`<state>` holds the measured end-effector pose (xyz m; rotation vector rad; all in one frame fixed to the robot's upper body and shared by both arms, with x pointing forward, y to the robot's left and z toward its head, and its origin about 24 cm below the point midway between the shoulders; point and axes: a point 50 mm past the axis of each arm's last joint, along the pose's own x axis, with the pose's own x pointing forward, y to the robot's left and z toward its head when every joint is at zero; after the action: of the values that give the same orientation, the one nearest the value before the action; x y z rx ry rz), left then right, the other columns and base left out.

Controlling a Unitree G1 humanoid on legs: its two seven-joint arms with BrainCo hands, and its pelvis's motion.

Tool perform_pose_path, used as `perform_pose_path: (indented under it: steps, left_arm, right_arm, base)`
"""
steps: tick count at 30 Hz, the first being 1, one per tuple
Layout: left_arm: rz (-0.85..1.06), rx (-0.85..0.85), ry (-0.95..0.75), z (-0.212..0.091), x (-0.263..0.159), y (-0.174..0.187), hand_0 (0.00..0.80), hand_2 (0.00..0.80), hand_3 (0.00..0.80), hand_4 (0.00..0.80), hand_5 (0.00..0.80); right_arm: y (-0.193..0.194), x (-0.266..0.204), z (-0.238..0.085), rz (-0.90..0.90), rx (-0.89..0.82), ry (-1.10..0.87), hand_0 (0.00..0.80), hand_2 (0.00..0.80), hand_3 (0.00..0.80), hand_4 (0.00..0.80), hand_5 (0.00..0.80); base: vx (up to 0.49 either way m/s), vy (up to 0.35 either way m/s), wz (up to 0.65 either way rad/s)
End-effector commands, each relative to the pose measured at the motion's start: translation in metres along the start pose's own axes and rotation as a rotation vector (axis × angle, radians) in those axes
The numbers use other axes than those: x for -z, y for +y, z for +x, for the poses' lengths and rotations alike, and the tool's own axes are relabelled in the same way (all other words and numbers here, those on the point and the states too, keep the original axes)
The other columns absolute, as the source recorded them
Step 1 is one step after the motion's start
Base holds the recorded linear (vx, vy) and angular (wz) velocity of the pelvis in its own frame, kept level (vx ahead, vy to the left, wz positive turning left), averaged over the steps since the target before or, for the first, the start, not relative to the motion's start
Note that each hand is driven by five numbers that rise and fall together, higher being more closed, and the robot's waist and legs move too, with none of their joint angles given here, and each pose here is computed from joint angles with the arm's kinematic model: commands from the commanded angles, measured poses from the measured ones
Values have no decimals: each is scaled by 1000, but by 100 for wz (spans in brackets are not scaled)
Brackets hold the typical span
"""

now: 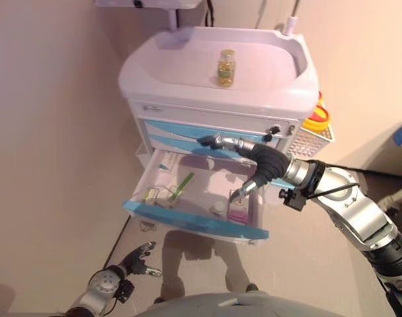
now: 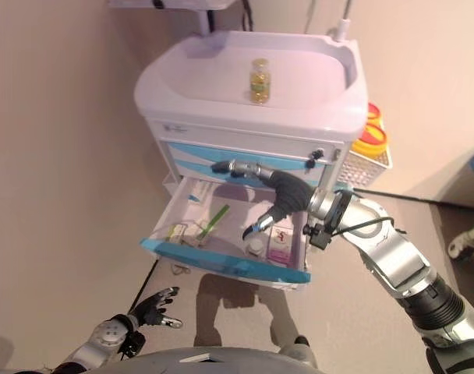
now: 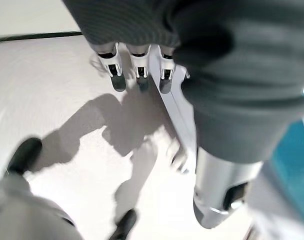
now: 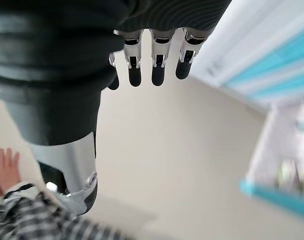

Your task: Open the drawer and pick up the medicine

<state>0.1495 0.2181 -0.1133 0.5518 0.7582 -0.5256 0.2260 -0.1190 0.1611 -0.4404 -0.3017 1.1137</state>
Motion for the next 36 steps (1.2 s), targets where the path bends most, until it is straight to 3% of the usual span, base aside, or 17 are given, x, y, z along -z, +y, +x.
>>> perform_pose_path:
  steps: [1, 10, 21, 29, 36]
  left_arm:
    - [254, -79, -83, 6, -29, 38, 0, 0, 0, 0, 0]
    - [384, -159, -184, 13, -75, 75, 0, 0, 0, 0, 0]
    - [313, -393, -246, -2, -103, 141, 0, 0, 0, 0, 0]
    - [183, -606, -278, -42, -115, 210, 0, 0, 0, 0, 0]
    - [157, -832, -339, -101, -144, 275, 0, 0, 0, 0, 0]
  right_arm:
    - [15, -15, 5, 83, -152, -101, 0, 0, 0, 0, 0]
    - [51, 25, -1, 411, -279, -23, 0, 0, 0, 0, 0]
    - [55, 51, -28, 507, -300, 136, 0, 0, 0, 0, 0]
    - [52, 59, -44, 535, -277, 202, 0, 0, 0, 0, 0]
    - [48, 72, -57, 499, -155, 239, 0, 0, 0, 0, 0]
  base:
    - [-39, -4, -21]
    - [-37, -1, -23]
    - [-3, 49, -22]
    - [-18, 4, -28]
    - [-59, -69, -22]
